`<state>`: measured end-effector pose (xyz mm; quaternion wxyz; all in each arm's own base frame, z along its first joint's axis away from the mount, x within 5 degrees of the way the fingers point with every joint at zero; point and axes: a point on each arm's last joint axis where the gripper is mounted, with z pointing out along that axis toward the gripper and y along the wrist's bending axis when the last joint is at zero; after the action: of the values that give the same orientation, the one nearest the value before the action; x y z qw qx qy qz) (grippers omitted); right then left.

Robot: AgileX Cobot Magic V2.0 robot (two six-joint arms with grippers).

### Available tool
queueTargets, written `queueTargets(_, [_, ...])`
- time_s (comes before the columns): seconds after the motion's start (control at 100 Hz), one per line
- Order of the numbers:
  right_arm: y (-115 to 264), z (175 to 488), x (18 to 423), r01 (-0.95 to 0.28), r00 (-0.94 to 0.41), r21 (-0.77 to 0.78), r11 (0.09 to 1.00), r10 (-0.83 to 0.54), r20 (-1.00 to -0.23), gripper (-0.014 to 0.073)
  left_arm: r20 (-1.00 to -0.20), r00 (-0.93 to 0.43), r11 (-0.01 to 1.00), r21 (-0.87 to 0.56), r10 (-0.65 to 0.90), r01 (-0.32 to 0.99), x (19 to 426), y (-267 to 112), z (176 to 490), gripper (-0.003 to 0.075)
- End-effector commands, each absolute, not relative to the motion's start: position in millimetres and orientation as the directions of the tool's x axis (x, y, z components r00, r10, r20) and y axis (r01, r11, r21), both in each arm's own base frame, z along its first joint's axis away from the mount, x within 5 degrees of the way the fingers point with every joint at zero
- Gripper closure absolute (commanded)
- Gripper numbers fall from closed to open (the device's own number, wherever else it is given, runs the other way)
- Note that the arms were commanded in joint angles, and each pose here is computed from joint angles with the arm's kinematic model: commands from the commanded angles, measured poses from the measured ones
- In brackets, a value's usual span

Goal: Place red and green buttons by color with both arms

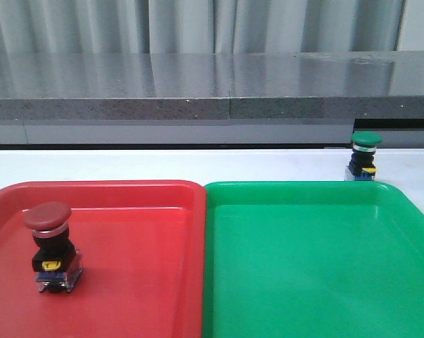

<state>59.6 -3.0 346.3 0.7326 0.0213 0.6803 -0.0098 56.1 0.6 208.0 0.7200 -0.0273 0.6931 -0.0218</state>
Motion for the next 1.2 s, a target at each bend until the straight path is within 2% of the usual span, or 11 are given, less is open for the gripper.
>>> queueTargets(0.0, [-3.3, 373.9, 68.5, 0.045, 0.133, 0.002, 0.999, -0.004, -0.991, 0.0659, -0.988, 0.13, 0.997, -0.079, -0.078, 0.0, 53.5, 0.5, 212.5, 0.0741])
queueTargets(0.2, [-4.6, 392.3, 101.0, 0.046, 0.051, 0.0, 0.999, -0.002, -0.999, 0.0659, -0.988, 0.13, 0.997, -0.079, -0.078, 0.0, 53.5, 0.5, 212.5, 0.0741])
queueTargets(0.41, [-4.1, 400.4, 142.5, 0.036, -0.145, 0.022, 0.999, 0.027, -0.989, 0.0659, -0.988, 0.13, 0.997, -0.079, -0.078, 0.0, 53.5, 0.5, 212.5, 0.0741])
queueTargets(0.6, [-3.3, 398.1, 177.4, 0.036, -0.315, 0.063, 0.997, 0.071, -0.946, 0.0658, -0.988, 0.13, 0.997, -0.079, -0.078, 0.0, 53.5, 0.5, 212.5, 0.0741])
queueTargets(0.8, [-3.8, 387.3, 204.7, 0.043, -0.426, 0.063, 0.997, 0.075, -0.902, 0.0641, -0.988, 0.13, 0.997, -0.079, -0.078, 0.0, 53.5, 0.5, 212.5, 0.0741])
queueTargets(0.9, [-3.9, 378.2, 215.4, 0.053, -0.478, 0.074, 0.996, 0.091, -0.873, 0.0515, -0.988, 0.13, 0.997, -0.079, -0.078, 0.0, 53.5, 0.5, 212.5, 0.0741])
queueTargets(1.09, [3.8, 362.1, 235.0, 0.046, -0.533, 0.109, 0.993, 0.116, -0.838, 0.0061, -0.988, 0.13, 0.997, -0.079, -0.078, 0.0, 53.5, 0.5, 212.5, 0.0741])
queueTargets(1.14, [7.5, 357.9, 240.4, 0.032, -0.543, 0.107, 0.994, 0.107, -0.833, 0.0003, -0.988, 0.13, 0.997, -0.079, -0.078, 0.0, 53.5, 0.5, 212.5, 0.0741])
queueTargets(1.19, [11.0, 353.3, 246.3, 0.019, -0.554, 0.106, 0.994, 0.099, -0.827, -0.0008, -0.988, 0.13, 0.997, -0.079, -0.078, 0.0, 53.5, 0.5, 212.5, 0.0741])
